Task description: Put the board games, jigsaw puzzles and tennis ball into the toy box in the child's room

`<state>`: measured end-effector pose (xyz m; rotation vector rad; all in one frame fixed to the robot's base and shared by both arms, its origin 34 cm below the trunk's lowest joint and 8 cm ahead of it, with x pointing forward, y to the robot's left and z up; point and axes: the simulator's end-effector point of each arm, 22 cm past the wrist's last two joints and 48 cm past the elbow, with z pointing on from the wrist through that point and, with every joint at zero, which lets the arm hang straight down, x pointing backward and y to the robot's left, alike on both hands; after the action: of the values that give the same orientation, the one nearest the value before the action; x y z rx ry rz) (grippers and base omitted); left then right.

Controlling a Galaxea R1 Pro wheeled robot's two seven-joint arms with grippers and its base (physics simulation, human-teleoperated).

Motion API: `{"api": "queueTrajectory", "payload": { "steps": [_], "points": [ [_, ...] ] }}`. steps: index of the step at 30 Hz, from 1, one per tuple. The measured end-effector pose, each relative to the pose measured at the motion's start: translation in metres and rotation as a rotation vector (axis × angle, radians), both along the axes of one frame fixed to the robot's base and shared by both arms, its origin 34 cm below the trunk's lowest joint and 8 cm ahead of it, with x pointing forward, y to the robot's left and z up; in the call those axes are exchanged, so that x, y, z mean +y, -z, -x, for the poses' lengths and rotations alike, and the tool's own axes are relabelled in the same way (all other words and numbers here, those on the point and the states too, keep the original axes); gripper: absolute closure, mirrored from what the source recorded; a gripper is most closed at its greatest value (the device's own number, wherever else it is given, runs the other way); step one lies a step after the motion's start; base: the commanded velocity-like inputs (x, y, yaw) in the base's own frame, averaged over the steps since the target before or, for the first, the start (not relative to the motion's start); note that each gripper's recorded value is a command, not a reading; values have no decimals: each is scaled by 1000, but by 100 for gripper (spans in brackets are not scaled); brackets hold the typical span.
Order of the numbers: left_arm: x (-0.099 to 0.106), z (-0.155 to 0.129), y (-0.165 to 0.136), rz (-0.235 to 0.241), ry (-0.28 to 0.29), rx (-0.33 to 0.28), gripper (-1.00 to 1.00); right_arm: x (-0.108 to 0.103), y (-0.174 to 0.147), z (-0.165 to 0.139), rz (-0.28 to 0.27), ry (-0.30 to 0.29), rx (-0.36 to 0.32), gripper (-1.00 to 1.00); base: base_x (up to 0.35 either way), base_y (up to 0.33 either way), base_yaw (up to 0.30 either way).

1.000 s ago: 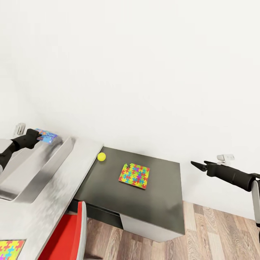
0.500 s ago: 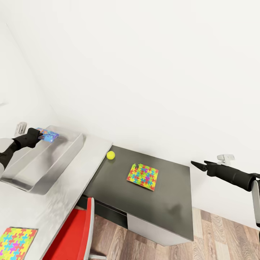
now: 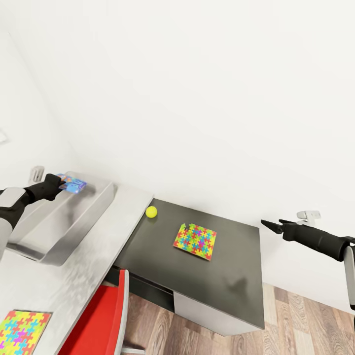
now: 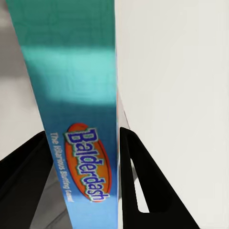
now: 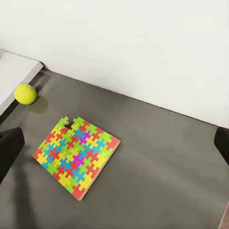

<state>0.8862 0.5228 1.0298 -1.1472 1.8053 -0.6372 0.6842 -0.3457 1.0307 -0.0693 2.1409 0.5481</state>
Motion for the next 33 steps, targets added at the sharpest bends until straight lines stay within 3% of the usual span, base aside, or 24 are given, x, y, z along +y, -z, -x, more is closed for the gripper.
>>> {"api": "queueTrajectory", "payload": {
  "steps": [13, 18, 25, 33],
  "points": [
    [-23, -6, 10, 22, 28, 11, 100, 0, 3, 1, 0, -6, 6, -100, 0, 0, 0],
    [-27, -6, 16, 33, 43, 27, 100, 8, -1, 6, -42, -52, -4, -100, 0, 0, 0],
    [-28, -5, 28, 2, 62, 54, 100, 8, 1, 7, -59, -64, -3, -100, 0, 0, 0],
    [-30, -8, 32, -8, 78, 31, 100, 8, 7, 7, -60, -67, 8, -100, 0, 0, 0]
  ]
}}
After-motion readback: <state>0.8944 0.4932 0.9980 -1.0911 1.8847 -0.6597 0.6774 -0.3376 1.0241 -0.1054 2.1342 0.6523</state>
